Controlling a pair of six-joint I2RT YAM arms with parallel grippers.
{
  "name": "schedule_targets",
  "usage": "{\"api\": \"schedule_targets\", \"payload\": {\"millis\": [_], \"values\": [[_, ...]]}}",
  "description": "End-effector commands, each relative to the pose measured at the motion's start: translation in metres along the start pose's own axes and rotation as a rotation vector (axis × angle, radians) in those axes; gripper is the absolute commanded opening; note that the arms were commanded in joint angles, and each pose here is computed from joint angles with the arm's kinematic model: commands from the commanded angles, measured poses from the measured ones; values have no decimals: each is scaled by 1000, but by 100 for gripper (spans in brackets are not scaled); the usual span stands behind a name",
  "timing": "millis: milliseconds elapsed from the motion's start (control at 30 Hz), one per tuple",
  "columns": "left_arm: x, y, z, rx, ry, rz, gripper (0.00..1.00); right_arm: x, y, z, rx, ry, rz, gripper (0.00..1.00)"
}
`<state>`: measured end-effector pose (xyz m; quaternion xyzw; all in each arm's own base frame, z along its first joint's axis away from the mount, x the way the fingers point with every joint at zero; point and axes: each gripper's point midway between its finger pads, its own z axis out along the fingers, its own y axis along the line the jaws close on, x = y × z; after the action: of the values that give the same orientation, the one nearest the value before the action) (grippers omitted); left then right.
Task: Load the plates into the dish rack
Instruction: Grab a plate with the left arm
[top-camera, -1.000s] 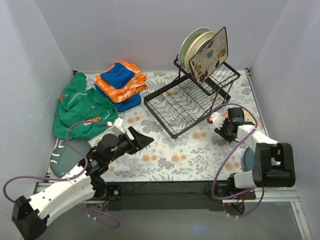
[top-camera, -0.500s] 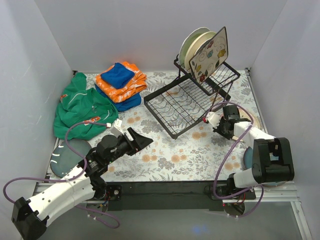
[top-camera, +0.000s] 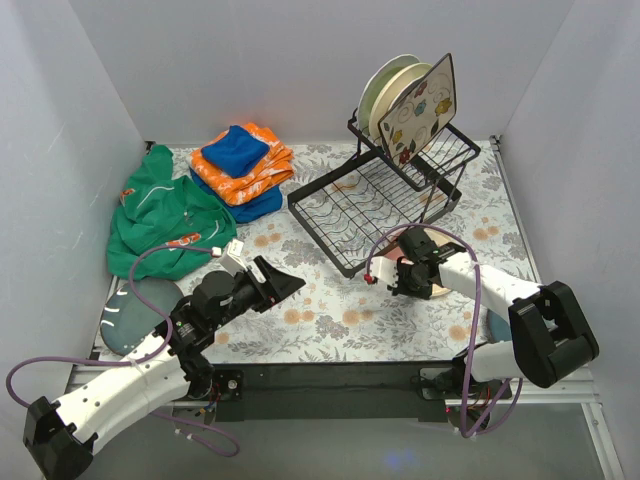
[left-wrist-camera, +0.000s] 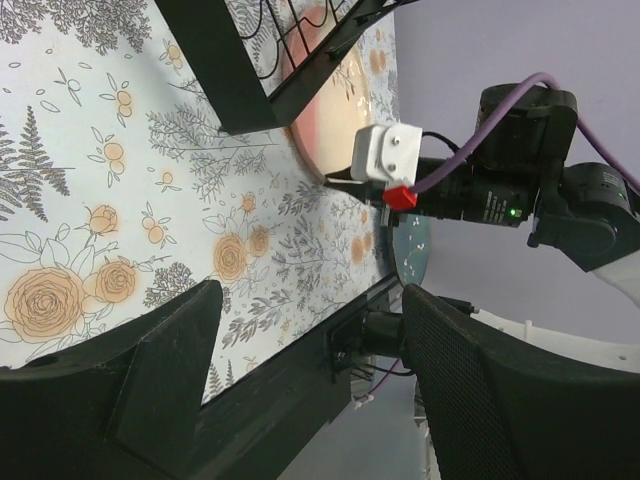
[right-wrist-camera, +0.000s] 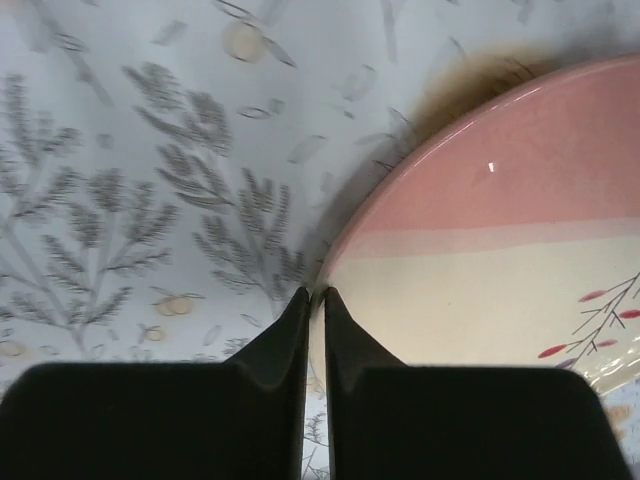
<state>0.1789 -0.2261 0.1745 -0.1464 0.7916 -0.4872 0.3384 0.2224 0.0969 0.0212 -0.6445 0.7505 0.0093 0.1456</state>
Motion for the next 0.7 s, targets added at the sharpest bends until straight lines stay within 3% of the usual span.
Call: {"api": "schedule_targets", "payload": {"millis": [0,333,667], "values": [[-1,8,0,-26,-10,-14,71,8,112,-7,-454,29,-14,7],[4,16,0,-55,4,-45,71,-23,161,-19,-621,33,-252,8],[5,56,0,-200,-50,-147,70,-74,186,-21,-680,-23,-392,9]]}}
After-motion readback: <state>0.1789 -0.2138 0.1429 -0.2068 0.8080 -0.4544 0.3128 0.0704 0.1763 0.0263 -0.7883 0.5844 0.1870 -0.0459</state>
